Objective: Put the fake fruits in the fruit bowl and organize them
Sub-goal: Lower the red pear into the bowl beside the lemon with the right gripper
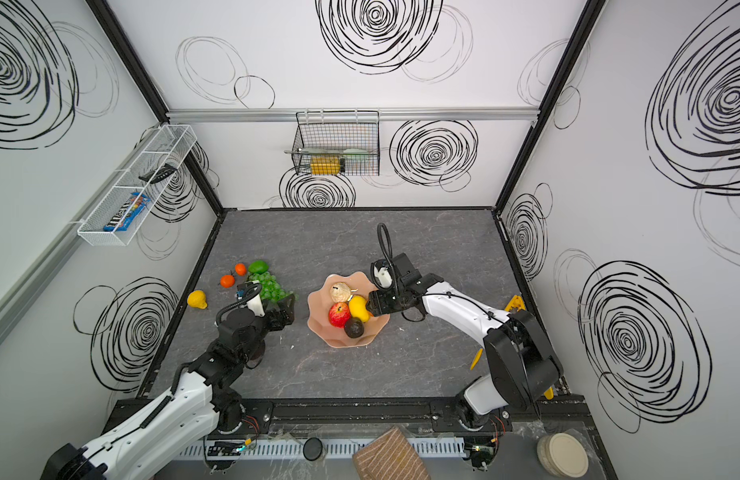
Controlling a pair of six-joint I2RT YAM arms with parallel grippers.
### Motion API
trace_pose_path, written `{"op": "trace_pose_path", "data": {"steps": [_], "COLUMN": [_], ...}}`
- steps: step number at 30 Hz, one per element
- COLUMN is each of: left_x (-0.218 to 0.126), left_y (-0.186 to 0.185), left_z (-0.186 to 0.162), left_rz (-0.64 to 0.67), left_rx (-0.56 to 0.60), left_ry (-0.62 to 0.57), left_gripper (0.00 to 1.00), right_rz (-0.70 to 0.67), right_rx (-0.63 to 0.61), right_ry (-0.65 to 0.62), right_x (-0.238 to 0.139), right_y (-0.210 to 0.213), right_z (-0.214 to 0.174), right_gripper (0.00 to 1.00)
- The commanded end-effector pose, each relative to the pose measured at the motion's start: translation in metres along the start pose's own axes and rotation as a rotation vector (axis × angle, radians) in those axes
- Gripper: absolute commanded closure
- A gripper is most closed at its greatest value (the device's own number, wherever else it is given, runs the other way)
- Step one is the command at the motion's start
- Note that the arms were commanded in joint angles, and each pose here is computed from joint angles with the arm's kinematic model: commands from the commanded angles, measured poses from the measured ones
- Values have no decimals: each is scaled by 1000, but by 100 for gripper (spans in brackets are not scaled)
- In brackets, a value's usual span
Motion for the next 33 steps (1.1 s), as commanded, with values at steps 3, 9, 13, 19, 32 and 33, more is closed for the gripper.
{"op": "trace_pose_path", "data": {"steps": [3,9,13,19,32,33], "left_x": [0,0,0,0,2,3], "left_y": [1,1,1,1,-3,-4], "left_z": [6,6,6,7,15,16], "left_rz": [-3,-1,-2,0,31,34], "left_rx": [-2,-3,0,1,-42,-50], "left_ry": [-44,-44,-45,-47,-28,-20], "left_gripper": [4,4,4,4,5,6], "right_rz": [-47,-101,-116,-97,-182,-188], "right_rx": [0,-3,-1,-9,-51,-52], "right_ry": [-16,-35,-37,-29,-142,-157], "right_x": [-10,-15,-14,-10,-43,-48], "right_y": [-4,-9,-11,-7,-6,-6], "right_z": [-2,-1,-1,-1,16,18], "right_gripper": [40,40,39,41,14,13]}}
Point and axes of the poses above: each gripper's point midway between its finger pads, its own x axis out along the fingers, its own y axis along the line the jaws close on, z = x × y, the point moved 6 cm from there along -x, back along the fingers, and after that the axes turned 6 degrees about -x, right-handed, at the moved point
